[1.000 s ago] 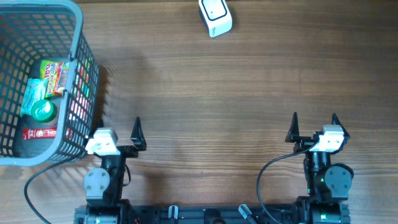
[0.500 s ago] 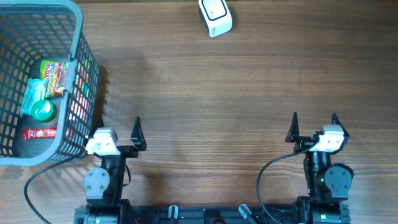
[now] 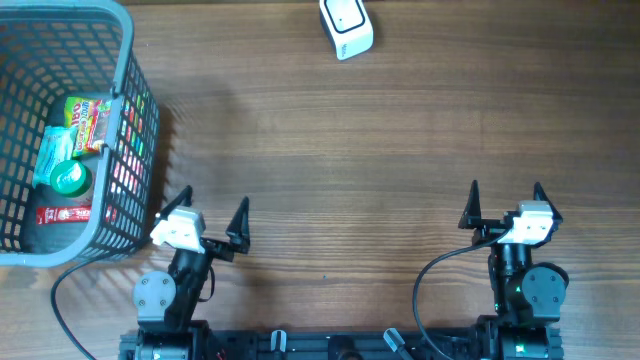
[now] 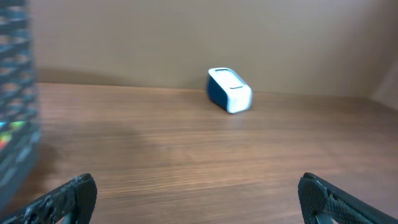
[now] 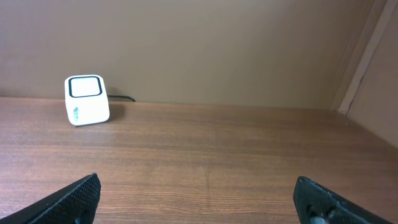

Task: Scan the item barcode
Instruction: 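Move the left gripper over the grey basket, then lower the left gripper into the basket and grasp the green-lidded jar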

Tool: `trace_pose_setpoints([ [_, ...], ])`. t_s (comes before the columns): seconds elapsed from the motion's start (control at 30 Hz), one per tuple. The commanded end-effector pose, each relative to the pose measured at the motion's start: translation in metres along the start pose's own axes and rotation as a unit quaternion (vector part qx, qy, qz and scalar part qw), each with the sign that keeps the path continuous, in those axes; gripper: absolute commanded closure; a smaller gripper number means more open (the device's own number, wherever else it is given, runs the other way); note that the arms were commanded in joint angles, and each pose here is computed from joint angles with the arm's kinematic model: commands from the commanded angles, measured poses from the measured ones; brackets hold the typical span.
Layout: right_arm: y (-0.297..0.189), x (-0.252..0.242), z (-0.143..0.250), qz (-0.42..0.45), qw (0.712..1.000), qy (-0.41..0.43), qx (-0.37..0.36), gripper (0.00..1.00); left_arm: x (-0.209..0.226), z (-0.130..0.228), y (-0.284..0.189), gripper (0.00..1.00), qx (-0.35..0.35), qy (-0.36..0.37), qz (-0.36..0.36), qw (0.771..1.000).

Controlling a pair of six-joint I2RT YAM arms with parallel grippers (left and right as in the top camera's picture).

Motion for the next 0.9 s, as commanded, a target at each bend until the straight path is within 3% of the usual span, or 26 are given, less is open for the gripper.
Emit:
trace_pose_setpoints([
  [0.0,0.0,0.001,0.001,-0.004,1.0,-0.004,0.002,0.0,-0.012,-0.025,-0.005,0.0,-0.012,0.005,0.071,0.997],
  [0.23,0.0,0.001,0.001,-0.004,1.0,-0.005,0.002,0.0,-0.013,-0.1,-0.002,0.0,0.051,-0.023,0.077,0.995],
  [0.4,0.0,0.001,0.001,-0.004,1.0,-0.004,0.002,0.0,-0.012,-0.152,0.014,0.0,0.183,-0.074,0.088,0.976],
  [0.5,0.0,0.001,0.001,-0.004,1.0,-0.005,0.002,0.0,-0.011,-0.15,0.031,0.0,0.269,-0.116,0.112,0.95],
  [0.63,0.001,0.001,0.001,-0.003,1.0,-0.004,0.002,0.0,-0.013,-0.146,0.046,0.0,0.291,-0.142,0.157,0.933],
  [0.73,0.0,0.001,0.001,-0.004,1.0,-0.004,0.002,0.0,-0.008,-0.166,0.051,0.0,0.294,-0.166,0.118,0.934],
  [0.87,0.0,0.001,0.001,-0.004,1.0,-0.004,0.002,0.0,0.002,-0.224,0.051,0.0,0.301,-0.155,0.033,0.941],
])
Point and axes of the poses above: each gripper's point midway between its finger pads, its own y axis out along the fingers, its own x axis along the line the jaws close on, z = x × y, the point moved 10 cm from there along -y, back along the fingers, and after that the axes turned 8 degrees about y, right-handed, at the moved point
